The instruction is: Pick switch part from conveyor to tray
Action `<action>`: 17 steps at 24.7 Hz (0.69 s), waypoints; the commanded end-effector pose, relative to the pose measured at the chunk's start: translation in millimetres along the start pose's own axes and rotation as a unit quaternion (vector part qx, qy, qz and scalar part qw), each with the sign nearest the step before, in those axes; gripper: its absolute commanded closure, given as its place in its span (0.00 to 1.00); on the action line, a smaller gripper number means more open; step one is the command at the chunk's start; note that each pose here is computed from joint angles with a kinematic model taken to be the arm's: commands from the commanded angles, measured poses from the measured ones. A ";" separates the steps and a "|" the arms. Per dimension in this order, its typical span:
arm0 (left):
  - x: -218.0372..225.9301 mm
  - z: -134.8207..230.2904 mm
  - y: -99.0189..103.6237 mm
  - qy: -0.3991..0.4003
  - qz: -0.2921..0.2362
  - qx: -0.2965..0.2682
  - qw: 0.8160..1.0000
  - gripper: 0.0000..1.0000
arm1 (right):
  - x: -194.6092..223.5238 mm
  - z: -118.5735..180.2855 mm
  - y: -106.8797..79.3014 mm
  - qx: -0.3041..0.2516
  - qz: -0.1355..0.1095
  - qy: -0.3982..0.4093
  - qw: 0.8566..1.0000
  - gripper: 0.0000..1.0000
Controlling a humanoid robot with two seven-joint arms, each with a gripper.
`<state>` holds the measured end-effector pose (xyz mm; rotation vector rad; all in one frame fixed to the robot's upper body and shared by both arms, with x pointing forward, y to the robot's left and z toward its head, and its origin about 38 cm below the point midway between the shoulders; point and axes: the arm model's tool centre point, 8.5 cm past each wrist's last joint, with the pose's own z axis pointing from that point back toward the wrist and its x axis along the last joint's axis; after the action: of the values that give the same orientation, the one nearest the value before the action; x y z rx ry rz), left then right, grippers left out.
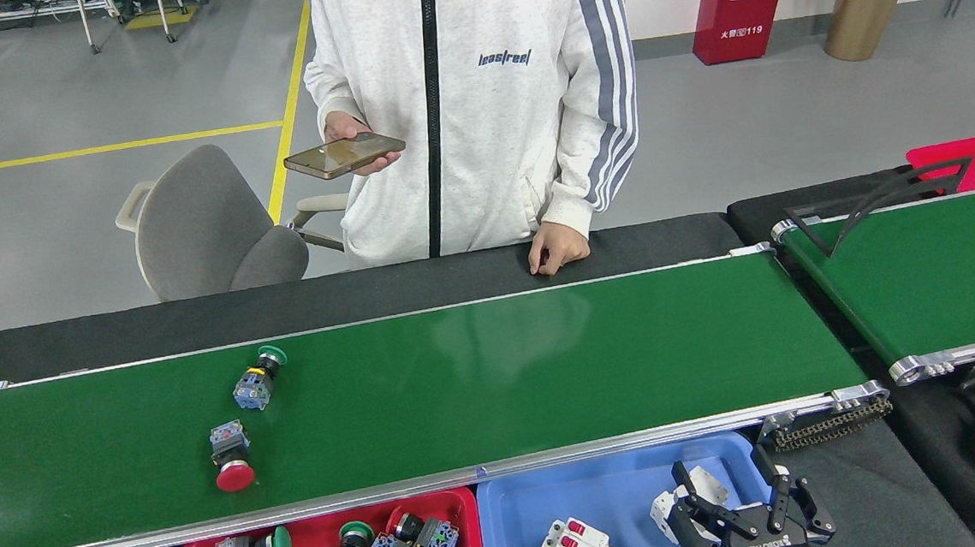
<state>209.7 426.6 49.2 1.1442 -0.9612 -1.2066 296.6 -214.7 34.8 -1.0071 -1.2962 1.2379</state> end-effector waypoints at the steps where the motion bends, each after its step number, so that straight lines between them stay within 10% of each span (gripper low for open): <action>1: 0.0 -5.8 9.1 0.002 -0.008 0.013 1.000 0.00 | -3.2 -1.6 -6.5 -0.010 0.008 0.002 1.000 0.00; 17: 38.9 -117.4 21.8 -0.039 -0.052 -0.003 0.998 0.00 | -4.2 -10.1 -14.7 -0.018 0.017 -0.009 1.000 0.00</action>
<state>326.5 396.6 39.8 1.1368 -0.9681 -1.3442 304.5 -218.2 41.4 -1.0330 -1.3057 1.2537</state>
